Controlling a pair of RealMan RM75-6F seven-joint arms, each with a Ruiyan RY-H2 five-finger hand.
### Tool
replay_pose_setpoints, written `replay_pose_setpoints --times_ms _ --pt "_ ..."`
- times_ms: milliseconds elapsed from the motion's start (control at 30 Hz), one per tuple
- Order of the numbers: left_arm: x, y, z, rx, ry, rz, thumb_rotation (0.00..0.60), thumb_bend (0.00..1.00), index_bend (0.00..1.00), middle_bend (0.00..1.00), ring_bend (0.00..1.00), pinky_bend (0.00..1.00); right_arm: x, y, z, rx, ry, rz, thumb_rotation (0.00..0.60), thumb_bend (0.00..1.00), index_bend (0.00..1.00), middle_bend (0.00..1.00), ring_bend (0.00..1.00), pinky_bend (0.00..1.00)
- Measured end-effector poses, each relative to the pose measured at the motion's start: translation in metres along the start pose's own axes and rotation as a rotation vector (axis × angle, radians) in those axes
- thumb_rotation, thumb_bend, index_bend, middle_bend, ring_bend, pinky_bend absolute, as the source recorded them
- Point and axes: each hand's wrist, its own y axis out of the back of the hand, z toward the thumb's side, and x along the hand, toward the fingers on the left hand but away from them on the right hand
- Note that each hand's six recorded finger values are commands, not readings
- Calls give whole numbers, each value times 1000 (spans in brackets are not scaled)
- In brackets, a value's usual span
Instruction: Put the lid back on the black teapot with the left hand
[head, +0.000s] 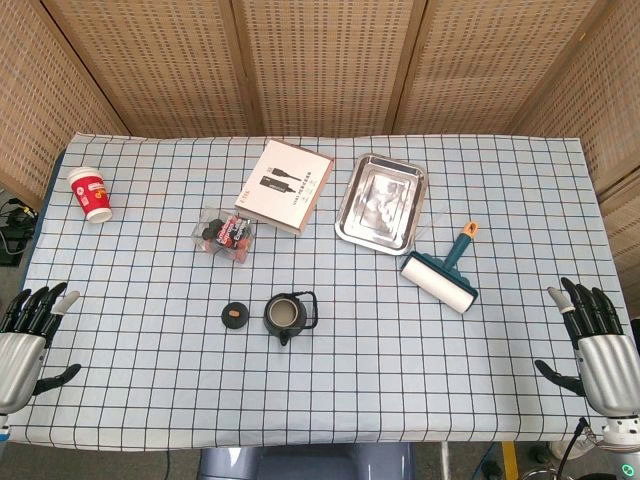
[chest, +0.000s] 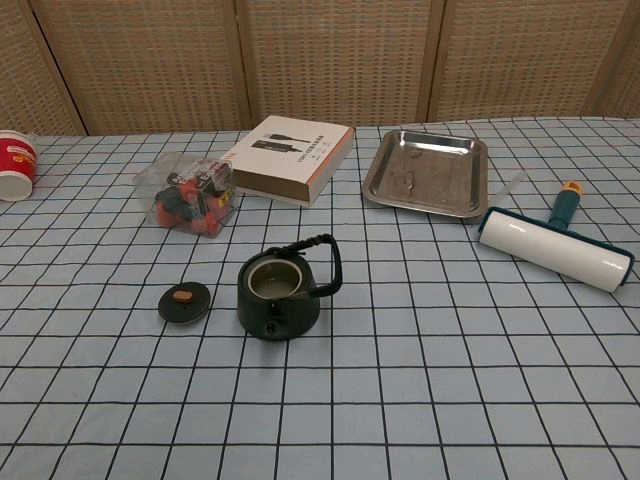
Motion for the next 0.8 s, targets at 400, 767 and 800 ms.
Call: replay_pose_setpoints --times_ms 400,767,800 --pt "10 -9 8 6 -37 -23 600 0 0 6 3 92 1 2 0 -15 -1 3 600 0 0 0 0 0" --pt "79 -35 73 26 -261 -133 600 0 184 191 174 311 -4 -3 -9 -24 -37 27 600 0 0 0 0 0" --pt "86 -39 79 32 -273 -154 600 0 187 193 176 315 -5 -5 -11 -23 -42 32 600 0 0 0 0 0"
